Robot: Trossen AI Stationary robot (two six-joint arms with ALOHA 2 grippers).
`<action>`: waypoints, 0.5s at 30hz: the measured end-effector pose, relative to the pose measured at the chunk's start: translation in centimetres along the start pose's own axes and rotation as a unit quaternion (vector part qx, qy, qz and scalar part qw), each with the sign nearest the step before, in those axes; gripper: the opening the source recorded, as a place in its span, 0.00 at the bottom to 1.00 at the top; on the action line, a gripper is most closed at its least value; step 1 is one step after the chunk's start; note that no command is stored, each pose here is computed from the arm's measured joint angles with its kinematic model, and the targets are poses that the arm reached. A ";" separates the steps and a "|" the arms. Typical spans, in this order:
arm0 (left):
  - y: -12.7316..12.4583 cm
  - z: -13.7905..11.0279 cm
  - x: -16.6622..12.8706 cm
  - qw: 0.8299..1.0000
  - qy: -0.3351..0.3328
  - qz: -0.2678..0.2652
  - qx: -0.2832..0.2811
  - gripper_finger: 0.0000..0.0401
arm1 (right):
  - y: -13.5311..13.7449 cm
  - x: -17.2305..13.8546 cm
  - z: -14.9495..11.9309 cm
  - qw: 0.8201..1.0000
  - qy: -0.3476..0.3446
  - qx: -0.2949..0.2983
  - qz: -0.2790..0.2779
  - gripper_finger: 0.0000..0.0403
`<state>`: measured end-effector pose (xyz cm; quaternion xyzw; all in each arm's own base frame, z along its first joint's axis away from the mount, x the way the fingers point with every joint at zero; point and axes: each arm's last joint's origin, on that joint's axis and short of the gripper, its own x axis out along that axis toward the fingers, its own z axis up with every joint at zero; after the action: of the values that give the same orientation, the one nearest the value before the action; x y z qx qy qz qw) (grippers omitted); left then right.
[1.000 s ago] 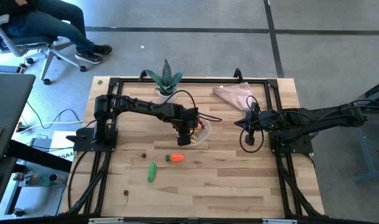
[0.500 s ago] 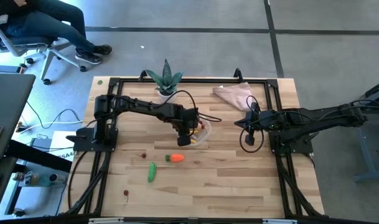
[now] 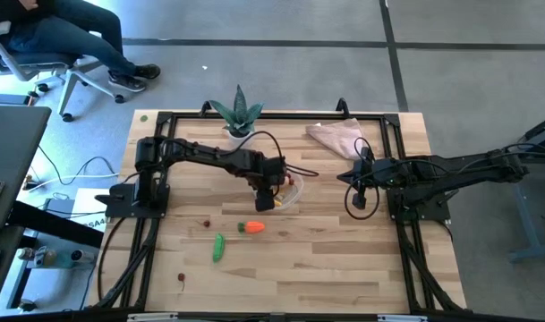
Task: Pick and placing Produce into tupperware
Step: Put the orange carrot into the transparent bin
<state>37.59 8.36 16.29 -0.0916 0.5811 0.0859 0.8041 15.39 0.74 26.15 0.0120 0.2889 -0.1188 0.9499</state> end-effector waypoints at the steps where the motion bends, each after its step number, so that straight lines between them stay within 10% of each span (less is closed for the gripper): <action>1: 0.0 0.0 0.0 1.000 0.000 -0.004 -0.001 0.33 | 0.0 0.0 0.0 1.000 0.000 0.000 0.000 0.00; 15: -1.7 2.2 -4.6 0.998 0.039 -0.055 -0.006 0.34 | 0.0 0.0 0.0 1.000 0.000 0.000 0.000 0.00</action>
<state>38.63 7.11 21.39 -0.1316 0.6056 0.0410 0.7837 15.39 0.73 26.15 0.0121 0.2888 -0.1190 0.9499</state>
